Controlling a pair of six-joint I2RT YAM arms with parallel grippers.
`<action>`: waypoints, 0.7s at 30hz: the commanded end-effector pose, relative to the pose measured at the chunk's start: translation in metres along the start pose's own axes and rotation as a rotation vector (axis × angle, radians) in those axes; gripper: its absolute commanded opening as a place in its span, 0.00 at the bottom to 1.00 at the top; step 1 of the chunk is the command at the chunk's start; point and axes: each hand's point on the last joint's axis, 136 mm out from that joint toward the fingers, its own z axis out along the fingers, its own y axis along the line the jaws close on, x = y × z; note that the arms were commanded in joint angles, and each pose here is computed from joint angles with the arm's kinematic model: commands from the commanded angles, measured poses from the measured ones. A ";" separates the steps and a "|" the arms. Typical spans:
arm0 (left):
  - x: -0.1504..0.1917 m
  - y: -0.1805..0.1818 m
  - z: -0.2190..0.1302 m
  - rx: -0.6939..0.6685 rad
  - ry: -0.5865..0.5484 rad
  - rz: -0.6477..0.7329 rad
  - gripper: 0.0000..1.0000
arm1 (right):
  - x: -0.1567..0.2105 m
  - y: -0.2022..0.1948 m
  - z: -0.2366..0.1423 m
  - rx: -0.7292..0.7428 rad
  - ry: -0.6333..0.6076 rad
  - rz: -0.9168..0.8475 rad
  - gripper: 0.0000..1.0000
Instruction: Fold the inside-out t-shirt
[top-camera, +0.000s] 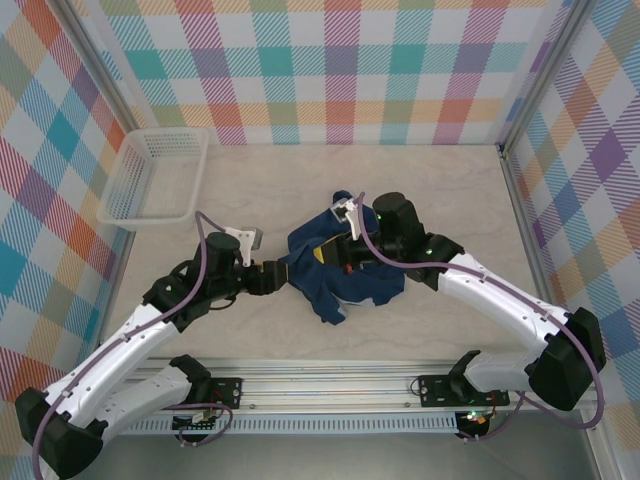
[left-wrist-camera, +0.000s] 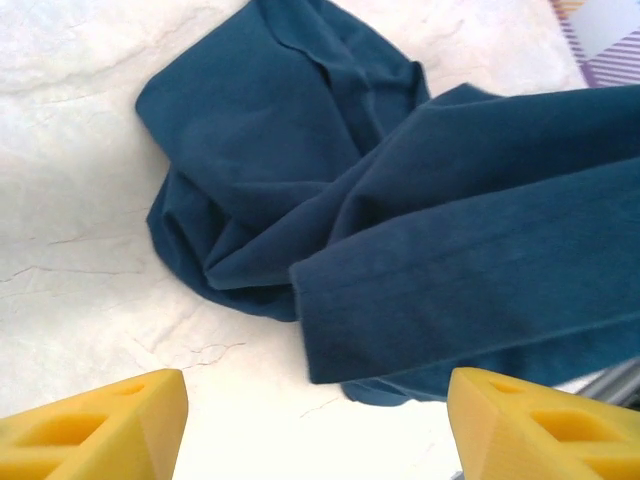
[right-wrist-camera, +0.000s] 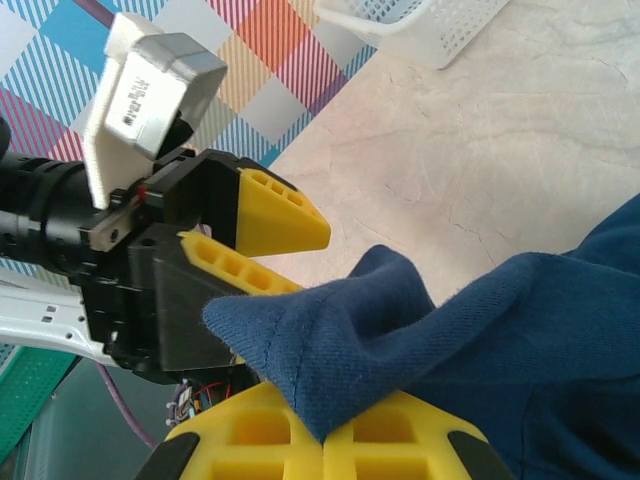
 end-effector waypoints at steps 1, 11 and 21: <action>-0.004 0.005 0.002 -0.030 -0.028 -0.008 0.68 | -0.017 0.014 -0.007 -0.041 -0.038 -0.029 0.00; -0.003 -0.025 0.025 0.153 -0.010 -0.071 0.54 | -0.018 0.015 -0.008 -0.045 -0.047 -0.035 0.00; -0.010 -0.030 0.030 0.172 -0.021 -0.091 0.30 | -0.015 0.012 -0.009 -0.029 -0.044 -0.039 0.00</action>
